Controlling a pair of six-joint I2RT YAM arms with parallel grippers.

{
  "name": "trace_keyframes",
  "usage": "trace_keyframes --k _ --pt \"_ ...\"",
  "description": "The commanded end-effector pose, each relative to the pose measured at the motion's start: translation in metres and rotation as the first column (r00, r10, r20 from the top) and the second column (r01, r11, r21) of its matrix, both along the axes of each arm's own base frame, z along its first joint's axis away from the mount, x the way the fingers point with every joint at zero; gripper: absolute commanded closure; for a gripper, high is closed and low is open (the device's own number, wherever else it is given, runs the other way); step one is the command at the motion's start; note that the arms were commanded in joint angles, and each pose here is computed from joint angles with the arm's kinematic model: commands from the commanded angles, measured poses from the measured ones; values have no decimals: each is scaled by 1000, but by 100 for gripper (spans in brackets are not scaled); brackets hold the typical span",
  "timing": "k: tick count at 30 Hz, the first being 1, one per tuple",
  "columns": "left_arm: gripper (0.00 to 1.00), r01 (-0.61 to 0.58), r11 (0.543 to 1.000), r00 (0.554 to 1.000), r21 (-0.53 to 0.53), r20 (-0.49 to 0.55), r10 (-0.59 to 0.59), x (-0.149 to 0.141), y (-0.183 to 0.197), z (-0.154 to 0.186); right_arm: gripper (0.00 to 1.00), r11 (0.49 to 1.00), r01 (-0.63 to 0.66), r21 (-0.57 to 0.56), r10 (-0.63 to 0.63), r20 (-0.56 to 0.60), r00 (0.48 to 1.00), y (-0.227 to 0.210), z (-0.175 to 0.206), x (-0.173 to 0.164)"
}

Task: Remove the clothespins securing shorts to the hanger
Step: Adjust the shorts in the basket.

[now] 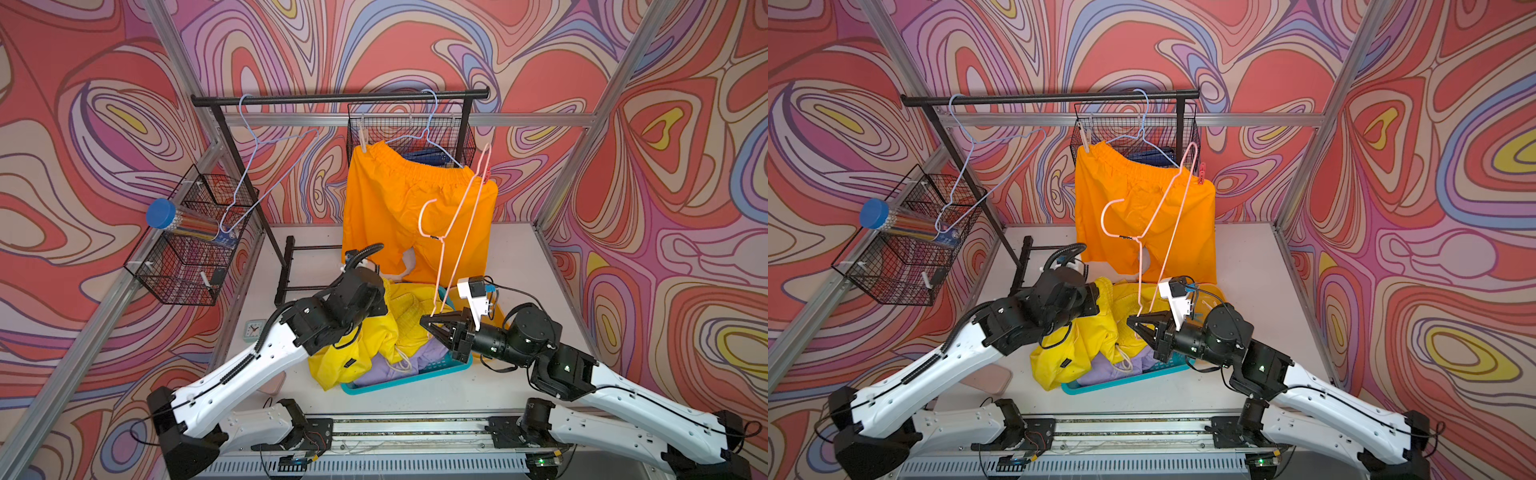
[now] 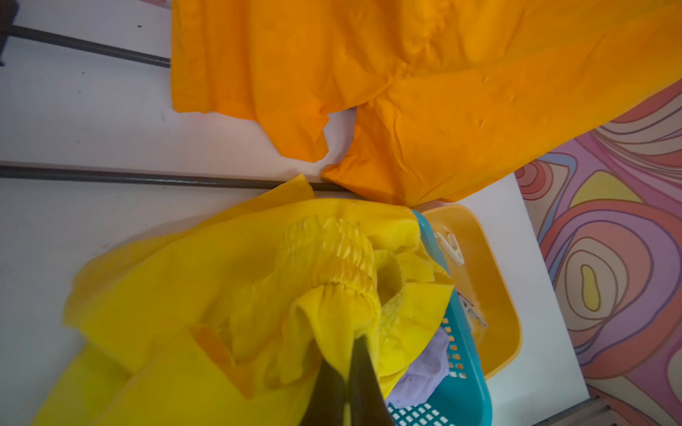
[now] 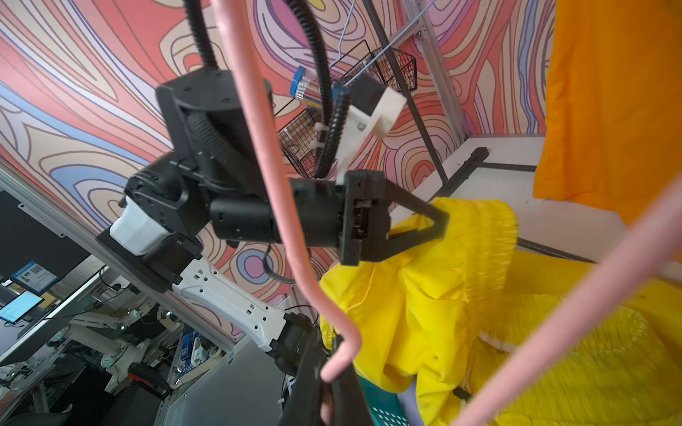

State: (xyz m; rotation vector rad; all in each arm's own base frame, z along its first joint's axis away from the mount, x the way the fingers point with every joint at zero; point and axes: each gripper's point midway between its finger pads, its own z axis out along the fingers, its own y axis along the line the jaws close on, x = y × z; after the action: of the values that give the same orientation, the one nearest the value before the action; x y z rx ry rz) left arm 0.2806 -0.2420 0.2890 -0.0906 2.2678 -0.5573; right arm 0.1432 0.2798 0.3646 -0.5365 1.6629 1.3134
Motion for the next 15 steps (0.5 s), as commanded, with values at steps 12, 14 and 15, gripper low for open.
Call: trace_keyframes --k 12,14,15 --pt "100 358 816 858 -454 -185 -479 45 -223 -69 100 980 198 20 -199 60 978 -65 15 0" --pt "100 332 836 862 -437 -220 -458 39 -222 -98 100 979 201 18 -202 59 978 -68 14 -1" --pt "100 327 849 870 -416 -219 -443 36 -220 -108 100 979 205 17 -206 60 977 -69 14 -1"
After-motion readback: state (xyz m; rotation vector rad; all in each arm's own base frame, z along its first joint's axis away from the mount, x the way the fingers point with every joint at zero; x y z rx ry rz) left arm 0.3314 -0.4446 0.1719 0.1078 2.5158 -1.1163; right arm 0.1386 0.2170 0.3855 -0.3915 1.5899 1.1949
